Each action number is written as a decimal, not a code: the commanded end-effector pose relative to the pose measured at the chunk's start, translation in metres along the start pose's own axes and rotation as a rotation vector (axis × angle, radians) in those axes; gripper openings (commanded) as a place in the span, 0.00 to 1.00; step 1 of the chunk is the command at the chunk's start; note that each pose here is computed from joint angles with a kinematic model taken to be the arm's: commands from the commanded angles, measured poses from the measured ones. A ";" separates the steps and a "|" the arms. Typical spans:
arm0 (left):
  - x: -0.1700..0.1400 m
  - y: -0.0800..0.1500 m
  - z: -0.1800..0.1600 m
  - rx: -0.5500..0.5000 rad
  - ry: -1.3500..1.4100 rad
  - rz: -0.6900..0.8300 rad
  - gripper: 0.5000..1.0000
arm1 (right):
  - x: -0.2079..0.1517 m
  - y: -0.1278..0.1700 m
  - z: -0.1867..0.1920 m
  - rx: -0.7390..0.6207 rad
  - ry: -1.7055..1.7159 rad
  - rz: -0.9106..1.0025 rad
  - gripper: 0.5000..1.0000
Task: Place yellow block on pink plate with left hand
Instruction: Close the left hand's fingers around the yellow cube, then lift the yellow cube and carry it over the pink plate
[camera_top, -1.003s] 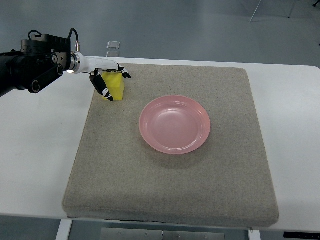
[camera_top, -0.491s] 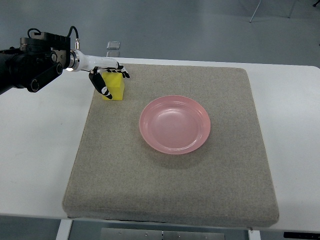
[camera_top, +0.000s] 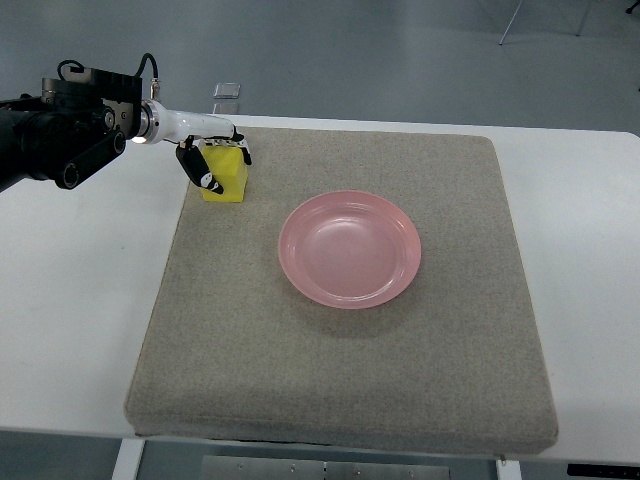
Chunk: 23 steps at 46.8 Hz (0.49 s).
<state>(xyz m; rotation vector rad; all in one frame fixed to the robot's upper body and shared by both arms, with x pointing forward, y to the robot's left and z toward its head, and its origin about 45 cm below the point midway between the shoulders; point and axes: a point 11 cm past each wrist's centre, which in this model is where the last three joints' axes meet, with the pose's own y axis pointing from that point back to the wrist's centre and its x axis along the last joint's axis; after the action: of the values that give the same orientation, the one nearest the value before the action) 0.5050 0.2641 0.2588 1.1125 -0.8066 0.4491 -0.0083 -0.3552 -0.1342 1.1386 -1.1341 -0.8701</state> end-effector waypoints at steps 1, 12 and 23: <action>0.003 0.000 0.000 0.000 -0.008 0.023 0.13 | 0.000 0.000 0.000 0.000 0.000 0.000 0.85; 0.013 0.002 0.001 -0.001 -0.001 0.060 0.00 | 0.000 0.000 0.000 0.000 0.000 0.000 0.85; 0.027 0.005 0.001 0.001 0.014 0.102 0.00 | 0.000 0.000 0.000 0.000 0.000 0.000 0.85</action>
<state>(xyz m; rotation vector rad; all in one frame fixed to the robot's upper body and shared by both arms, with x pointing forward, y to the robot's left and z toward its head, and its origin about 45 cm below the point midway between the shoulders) 0.5167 0.2676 0.2770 1.0910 -0.8482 0.5336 -0.0081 -0.3552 -0.1342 1.1389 -1.1343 -0.8699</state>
